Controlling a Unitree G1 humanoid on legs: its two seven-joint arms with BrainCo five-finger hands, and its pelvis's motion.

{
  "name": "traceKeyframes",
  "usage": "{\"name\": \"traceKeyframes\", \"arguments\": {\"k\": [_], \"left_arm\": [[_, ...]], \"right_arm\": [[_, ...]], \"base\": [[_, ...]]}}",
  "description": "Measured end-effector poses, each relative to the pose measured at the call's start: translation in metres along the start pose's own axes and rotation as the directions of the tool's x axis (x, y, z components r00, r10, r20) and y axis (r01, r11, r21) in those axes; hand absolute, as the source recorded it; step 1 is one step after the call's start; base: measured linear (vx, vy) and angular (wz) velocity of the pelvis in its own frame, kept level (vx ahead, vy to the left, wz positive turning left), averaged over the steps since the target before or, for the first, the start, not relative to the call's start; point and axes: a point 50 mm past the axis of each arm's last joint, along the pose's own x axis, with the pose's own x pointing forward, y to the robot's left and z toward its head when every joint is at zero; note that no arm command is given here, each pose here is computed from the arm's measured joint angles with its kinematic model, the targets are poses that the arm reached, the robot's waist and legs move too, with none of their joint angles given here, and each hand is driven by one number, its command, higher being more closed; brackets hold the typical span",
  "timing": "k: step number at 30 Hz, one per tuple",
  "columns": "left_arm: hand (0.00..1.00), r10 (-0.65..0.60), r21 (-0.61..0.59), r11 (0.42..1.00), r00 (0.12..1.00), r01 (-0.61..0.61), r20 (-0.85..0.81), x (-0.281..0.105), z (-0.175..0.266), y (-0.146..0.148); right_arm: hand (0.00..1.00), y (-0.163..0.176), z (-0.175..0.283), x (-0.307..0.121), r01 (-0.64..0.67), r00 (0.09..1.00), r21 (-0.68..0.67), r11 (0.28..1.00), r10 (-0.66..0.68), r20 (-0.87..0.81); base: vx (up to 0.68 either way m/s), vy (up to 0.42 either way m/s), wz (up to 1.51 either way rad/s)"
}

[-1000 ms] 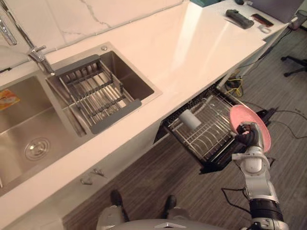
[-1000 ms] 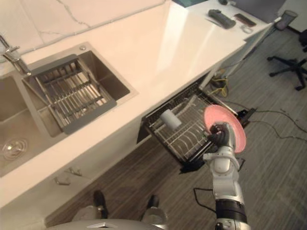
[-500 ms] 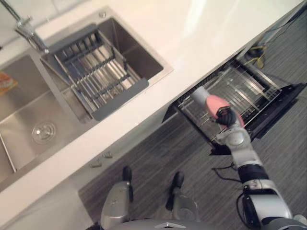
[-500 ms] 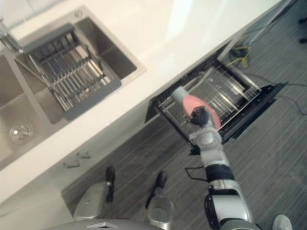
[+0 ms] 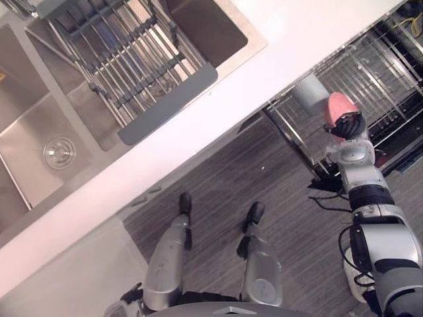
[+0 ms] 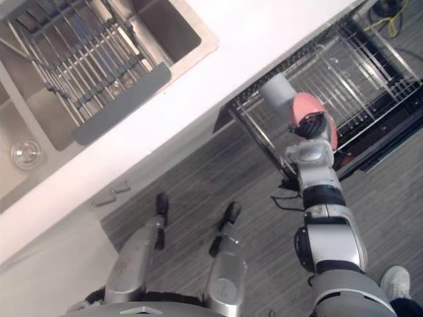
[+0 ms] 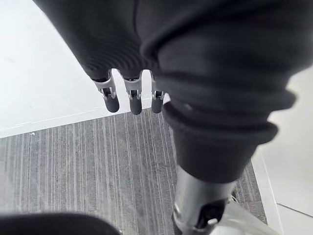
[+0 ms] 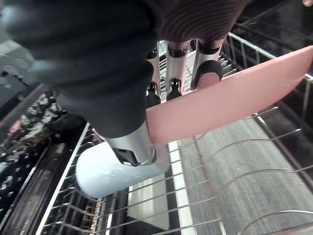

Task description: Walk over to the sink, pick up the cup, carry it to the dishwasher, place the cup inside the dishwasher, then close the dishwasher door

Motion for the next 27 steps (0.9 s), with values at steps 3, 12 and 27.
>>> {"name": "traceKeyframes", "arguments": {"k": [3,12,27], "left_arm": [[0.00,-0.010,-0.003,1.000,1.000,0.010,0.000,0.001,0.001,-0.003],[0.00,-0.049,-0.003,0.999,0.999,0.049,0.013,0.003,0.008,-0.011],[0.00,-0.063,0.011,0.998,0.997,0.063,0.044,0.005,0.020,-0.018]], "right_arm": [[1.00,-0.004,0.005,0.004,0.021,0.999,0.021,1.000,-0.021,-0.026],[0.00,-0.012,-0.022,0.006,0.071,0.964,0.102,0.992,-0.042,-0.263],[0.00,-0.009,-0.025,0.005,0.075,0.961,0.173,0.982,-0.025,-0.274]], "base": [[0.00,0.000,0.00],[0.00,-0.001,0.01],[0.00,-0.006,-0.01]]}}
